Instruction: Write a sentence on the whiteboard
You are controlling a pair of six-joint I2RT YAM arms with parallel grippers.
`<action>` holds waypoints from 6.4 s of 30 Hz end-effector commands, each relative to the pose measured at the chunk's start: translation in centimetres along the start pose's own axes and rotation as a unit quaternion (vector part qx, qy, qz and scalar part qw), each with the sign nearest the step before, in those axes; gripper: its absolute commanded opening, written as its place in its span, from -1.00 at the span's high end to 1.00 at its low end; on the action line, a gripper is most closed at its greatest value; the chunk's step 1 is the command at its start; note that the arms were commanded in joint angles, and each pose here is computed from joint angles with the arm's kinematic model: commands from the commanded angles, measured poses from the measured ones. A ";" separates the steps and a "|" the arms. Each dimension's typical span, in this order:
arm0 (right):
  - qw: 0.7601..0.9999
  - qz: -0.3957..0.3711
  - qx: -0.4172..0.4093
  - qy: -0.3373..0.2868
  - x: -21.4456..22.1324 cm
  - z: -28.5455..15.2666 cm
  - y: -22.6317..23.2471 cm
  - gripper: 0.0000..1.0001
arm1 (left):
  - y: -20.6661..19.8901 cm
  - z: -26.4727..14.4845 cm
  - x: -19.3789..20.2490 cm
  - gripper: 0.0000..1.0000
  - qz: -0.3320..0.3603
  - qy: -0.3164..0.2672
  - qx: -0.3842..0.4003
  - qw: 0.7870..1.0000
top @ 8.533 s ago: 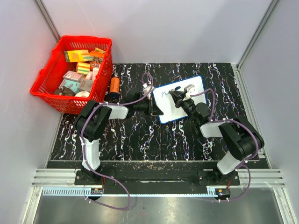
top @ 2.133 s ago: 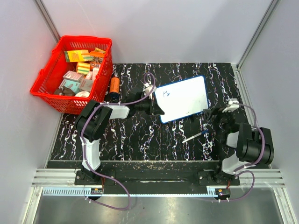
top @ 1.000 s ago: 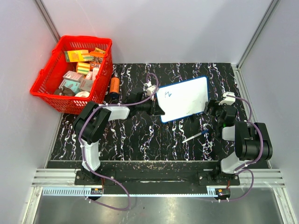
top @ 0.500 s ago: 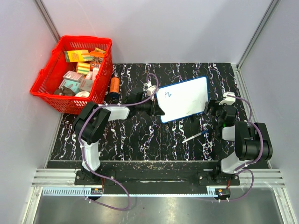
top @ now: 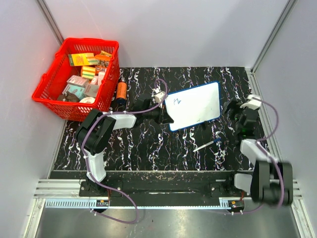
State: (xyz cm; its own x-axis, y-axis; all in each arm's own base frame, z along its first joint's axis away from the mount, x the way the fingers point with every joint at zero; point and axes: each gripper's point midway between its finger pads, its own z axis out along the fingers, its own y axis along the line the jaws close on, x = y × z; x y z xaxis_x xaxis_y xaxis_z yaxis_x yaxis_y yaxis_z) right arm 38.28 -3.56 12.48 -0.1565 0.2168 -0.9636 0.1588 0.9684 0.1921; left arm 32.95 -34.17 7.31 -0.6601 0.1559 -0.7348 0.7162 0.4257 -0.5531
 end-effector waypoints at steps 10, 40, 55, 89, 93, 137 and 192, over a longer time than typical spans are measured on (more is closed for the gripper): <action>0.968 0.250 -0.008 -0.033 -11.0 -8.6 3.4 -0.99 | 2.0 -2.4 8.5 1.00 -0.054 0.129 -0.080 0.987; 0.804 0.274 0.181 0.495 12.0 -12.0 4.8 -0.65 | 1.3 -2.6 7.3 1.00 -0.041 0.110 -0.070 0.991; 0.770 0.197 0.191 0.576 15.1 -13.0 6.7 -0.10 | 1.4 -3.2 6.8 1.00 -0.040 0.100 -0.075 0.991; 0.902 0.125 0.044 0.411 3.8 -9.4 10.3 1.00 | 1.1 -3.5 6.2 1.00 -0.041 0.095 -0.077 0.992; 0.941 0.105 0.000 0.323 -0.8 -8.5 10.8 1.00 | 1.0 -3.4 6.1 1.00 -0.046 0.096 -0.080 0.991; 0.905 0.116 -0.369 -0.174 -15.2 -10.4 22.7 1.00 | 3.7 -5.6 7.6 1.00 -0.092 0.154 -0.076 0.981; 0.916 0.099 -0.346 -0.178 -13.2 -10.1 23.7 1.00 | 1.2 -9.3 3.0 -0.53 -0.042 0.061 -0.190 0.979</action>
State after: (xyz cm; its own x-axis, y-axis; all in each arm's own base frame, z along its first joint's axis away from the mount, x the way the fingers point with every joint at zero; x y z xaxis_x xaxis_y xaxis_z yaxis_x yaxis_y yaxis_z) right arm 35.06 17.65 29.97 0.1272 0.4582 -0.8797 -0.5035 0.7939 0.3408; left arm 28.89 -26.81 4.86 -0.7992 0.2561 -0.5438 0.5537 0.6657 -0.5002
